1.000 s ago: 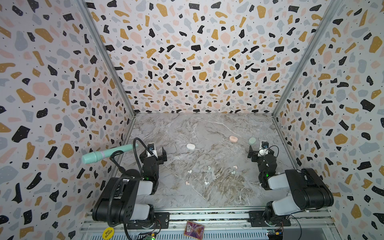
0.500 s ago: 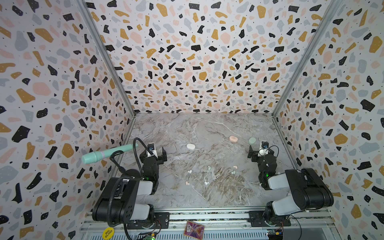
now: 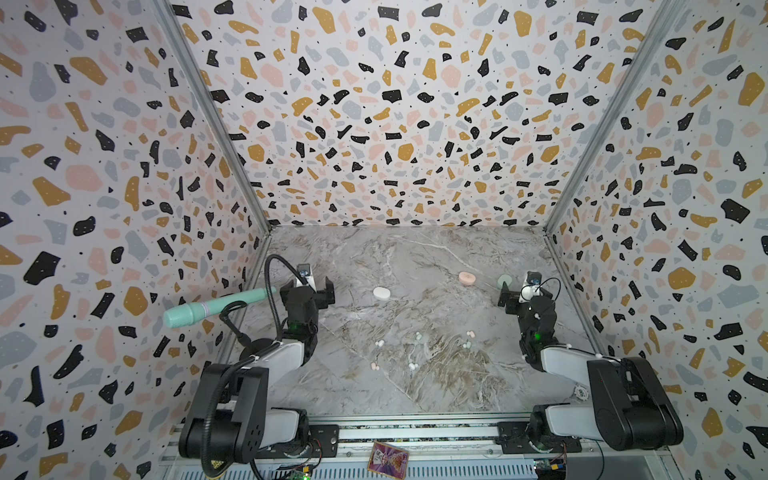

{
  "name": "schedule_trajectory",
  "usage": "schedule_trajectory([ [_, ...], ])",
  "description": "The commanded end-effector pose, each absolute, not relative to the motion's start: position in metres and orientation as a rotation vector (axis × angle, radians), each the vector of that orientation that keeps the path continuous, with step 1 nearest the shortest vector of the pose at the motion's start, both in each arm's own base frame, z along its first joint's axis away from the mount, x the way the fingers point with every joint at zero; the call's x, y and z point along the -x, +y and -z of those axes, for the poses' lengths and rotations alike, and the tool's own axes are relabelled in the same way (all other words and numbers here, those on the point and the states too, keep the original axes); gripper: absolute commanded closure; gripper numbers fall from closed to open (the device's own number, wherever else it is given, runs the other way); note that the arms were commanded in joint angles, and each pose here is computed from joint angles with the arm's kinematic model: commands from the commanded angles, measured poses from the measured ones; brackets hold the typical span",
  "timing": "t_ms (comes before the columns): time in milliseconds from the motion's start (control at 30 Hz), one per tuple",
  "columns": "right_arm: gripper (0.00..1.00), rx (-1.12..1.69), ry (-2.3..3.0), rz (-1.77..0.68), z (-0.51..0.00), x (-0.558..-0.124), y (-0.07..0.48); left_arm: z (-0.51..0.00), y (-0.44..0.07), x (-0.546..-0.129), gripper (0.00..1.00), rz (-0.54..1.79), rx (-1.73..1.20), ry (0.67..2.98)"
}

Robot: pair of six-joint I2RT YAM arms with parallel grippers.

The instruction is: Insert the wireless bluetooth earbuds into the charging case

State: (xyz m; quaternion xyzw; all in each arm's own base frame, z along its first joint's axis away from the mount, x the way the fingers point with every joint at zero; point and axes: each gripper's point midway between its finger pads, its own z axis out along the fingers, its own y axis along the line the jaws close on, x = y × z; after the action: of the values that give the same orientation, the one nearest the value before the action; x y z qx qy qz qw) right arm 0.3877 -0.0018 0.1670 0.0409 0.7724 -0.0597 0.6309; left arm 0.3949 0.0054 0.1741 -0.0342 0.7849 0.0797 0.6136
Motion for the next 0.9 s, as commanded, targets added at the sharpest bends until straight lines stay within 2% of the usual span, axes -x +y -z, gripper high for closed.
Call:
schedule_trajectory([
  [0, 0.01, -0.151, 1.940, 0.148, -0.168, -0.388, -0.005, -0.169, 0.002, -0.382, 0.00, -0.162, 0.082, 1.908],
  [167, 0.01, -0.207, 2.157, 0.045, -0.159, -0.394, -0.004, -0.191, -0.005, -0.367, 0.00, -0.047, 0.137, 1.837],
  [333, 0.01, -0.309, 2.359, -0.038, -0.138, -0.399, -0.016, -0.188, -0.015, -0.358, 0.00, 0.029, 0.126, 1.810],
  [533, 0.01, -0.402, 2.518, -0.005, -0.109, -0.421, -0.032, -0.186, -0.027, -0.362, 0.00, 0.088, 0.081, 1.825],
  [867, 0.01, -0.349, 2.614, 0.049, -0.076, -0.458, -0.018, -0.187, -0.042, -0.361, 0.00, 0.170, 0.042, 1.819],
])
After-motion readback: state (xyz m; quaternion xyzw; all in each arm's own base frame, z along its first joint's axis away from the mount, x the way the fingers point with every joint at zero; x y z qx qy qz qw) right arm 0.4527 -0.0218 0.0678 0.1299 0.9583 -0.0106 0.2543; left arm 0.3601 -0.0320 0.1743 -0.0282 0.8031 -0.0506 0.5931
